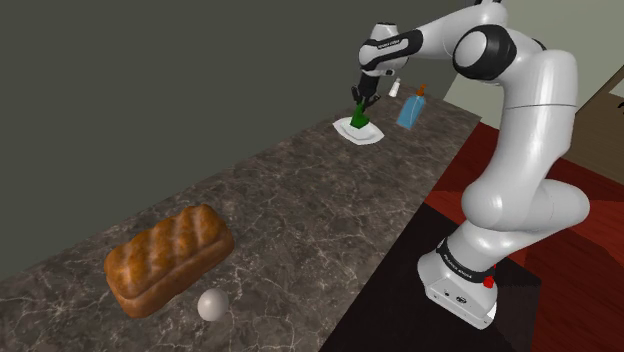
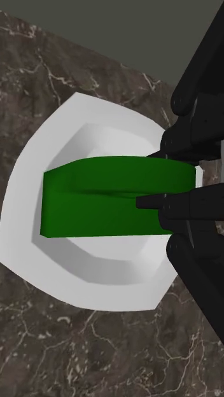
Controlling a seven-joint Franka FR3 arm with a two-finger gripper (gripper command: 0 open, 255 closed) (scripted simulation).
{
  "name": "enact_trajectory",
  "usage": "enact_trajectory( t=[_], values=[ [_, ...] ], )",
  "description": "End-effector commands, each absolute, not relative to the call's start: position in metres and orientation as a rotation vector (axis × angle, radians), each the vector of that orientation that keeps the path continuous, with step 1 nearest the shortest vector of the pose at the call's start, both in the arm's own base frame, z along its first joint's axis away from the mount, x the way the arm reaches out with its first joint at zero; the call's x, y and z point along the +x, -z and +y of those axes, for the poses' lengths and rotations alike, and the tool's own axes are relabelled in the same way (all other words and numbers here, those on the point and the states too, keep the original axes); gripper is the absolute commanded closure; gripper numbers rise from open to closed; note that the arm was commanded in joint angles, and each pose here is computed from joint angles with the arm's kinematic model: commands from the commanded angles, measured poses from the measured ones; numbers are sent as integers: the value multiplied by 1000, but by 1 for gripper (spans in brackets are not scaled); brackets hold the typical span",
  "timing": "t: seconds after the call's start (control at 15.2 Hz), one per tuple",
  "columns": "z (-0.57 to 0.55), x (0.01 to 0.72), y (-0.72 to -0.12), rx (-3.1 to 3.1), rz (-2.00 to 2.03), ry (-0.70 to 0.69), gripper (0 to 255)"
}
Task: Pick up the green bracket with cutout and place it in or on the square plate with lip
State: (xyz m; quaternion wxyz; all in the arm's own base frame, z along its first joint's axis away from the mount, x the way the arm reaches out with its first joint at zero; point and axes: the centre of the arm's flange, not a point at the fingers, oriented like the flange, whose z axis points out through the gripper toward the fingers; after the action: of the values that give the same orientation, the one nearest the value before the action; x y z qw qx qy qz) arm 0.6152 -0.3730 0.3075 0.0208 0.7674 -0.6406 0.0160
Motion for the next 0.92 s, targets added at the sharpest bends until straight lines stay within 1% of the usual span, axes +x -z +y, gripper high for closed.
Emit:
enact_trajectory(
  t=[0.0,0.59,0.86],
  values=[
    [-374,616,-297,2380,-1986,-51,255],
    [-374,616,-250,2380,-1986,-51,255],
    [-374,616,-250,2380,-1986,-51,255]
  ],
)
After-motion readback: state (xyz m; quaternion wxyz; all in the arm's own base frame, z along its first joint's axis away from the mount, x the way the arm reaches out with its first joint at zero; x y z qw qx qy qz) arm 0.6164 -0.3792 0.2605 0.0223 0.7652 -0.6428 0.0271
